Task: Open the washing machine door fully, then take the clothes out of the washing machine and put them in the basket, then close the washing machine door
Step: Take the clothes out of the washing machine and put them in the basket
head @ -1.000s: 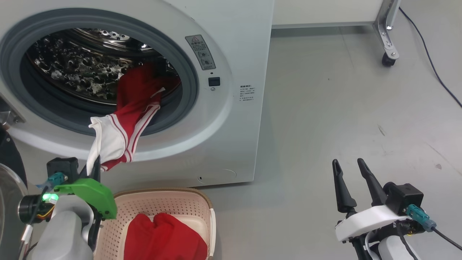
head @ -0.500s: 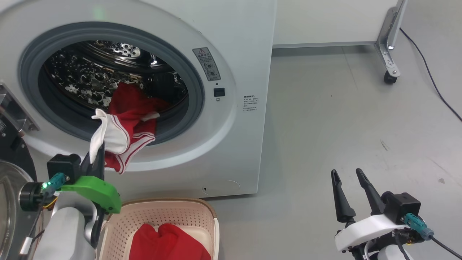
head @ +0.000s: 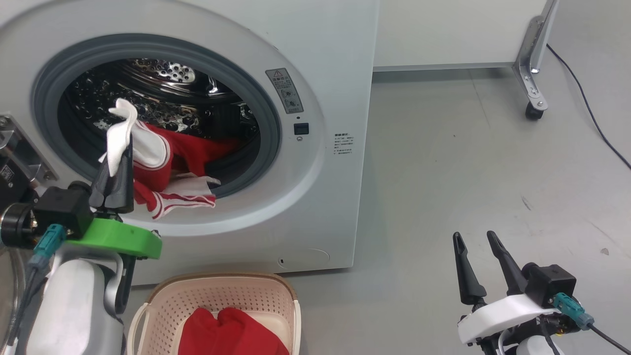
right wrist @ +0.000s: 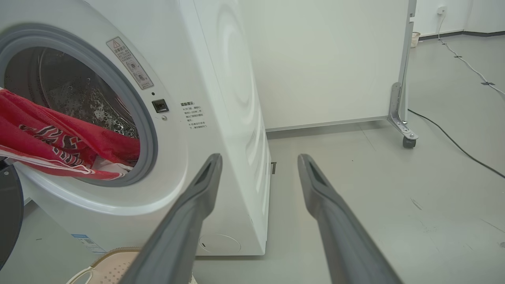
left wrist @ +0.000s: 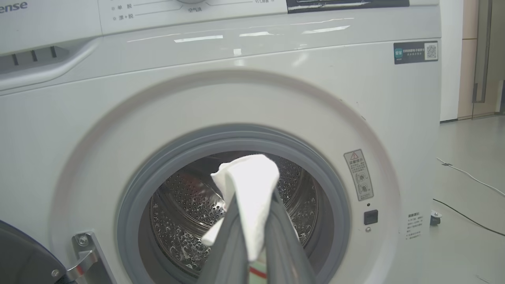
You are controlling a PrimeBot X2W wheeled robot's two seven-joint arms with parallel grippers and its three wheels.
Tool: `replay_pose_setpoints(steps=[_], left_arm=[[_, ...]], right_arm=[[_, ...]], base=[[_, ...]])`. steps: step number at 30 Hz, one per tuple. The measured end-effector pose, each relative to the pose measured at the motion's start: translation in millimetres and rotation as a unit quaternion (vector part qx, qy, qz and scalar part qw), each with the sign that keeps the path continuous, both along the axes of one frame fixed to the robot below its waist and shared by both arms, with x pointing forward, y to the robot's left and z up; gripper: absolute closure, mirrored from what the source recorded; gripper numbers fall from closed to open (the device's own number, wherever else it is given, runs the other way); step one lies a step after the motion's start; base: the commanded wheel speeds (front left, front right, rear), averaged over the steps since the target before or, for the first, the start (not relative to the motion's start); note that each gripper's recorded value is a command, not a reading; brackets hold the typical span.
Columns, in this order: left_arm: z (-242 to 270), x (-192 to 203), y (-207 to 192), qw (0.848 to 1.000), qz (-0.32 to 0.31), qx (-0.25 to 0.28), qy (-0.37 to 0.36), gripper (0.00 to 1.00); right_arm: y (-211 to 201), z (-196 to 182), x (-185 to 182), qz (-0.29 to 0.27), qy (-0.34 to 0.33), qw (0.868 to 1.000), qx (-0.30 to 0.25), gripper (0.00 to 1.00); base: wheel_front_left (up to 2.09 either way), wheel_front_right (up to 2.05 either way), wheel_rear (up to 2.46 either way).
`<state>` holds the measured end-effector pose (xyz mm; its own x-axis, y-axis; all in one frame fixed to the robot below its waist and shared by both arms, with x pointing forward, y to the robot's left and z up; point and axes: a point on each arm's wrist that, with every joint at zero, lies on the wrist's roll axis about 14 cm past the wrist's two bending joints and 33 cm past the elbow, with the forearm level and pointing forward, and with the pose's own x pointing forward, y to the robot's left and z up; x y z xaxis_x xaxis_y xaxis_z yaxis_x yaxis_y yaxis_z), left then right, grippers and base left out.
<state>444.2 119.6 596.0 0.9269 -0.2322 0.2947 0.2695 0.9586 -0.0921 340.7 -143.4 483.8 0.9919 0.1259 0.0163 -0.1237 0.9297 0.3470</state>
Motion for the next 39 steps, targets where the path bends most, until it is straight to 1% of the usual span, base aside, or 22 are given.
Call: replay_pose_setpoints(steps=[5,18,25,34,37,39], left_arm=[[34.9,-5.0,2.3,0.998,0.002,-0.009,-0.055,1.00],[78.4,-19.2,3.4,0.991,0.001,-0.027,-0.130,1.00],[79.5,-23.4,0.1,0.990,-0.004,-0.029,-0.136,1.00],[107.0,-33.2,5.3,0.983,0.003,-0.041,-0.182,1.00],[107.4,-33.8,3.9,0.982,0.001,-0.043,-0.183,1.00],[98.8,-33.0,1.8,0.985,-0.001,-0.042,-0.170,1.00]], right_arm=[[0.8,0.3,0.9,0.001,0.000,1.000,0.000,0.00],[-0.5,-1.6,1.2,-0.002,0.003,1.000,0.001,0.00],[-1.8,-3.3,1.0,-0.004,0.006,1.000,0.002,0.00],[-2.6,-5.1,1.1,-0.006,0.009,1.000,0.002,0.00],[-2.6,-5.6,1.2,-0.006,0.010,1.000,0.002,0.00],[-2.6,-6.1,1.3,-0.006,0.010,1.000,0.003,0.00]], base=[[0.00,0.00,0.00],[0.00,0.00,0.00],[0.00,0.00,0.00],[0.00,0.00,0.00],[0.00,0.00,0.00],[0.00,0.00,0.00]])
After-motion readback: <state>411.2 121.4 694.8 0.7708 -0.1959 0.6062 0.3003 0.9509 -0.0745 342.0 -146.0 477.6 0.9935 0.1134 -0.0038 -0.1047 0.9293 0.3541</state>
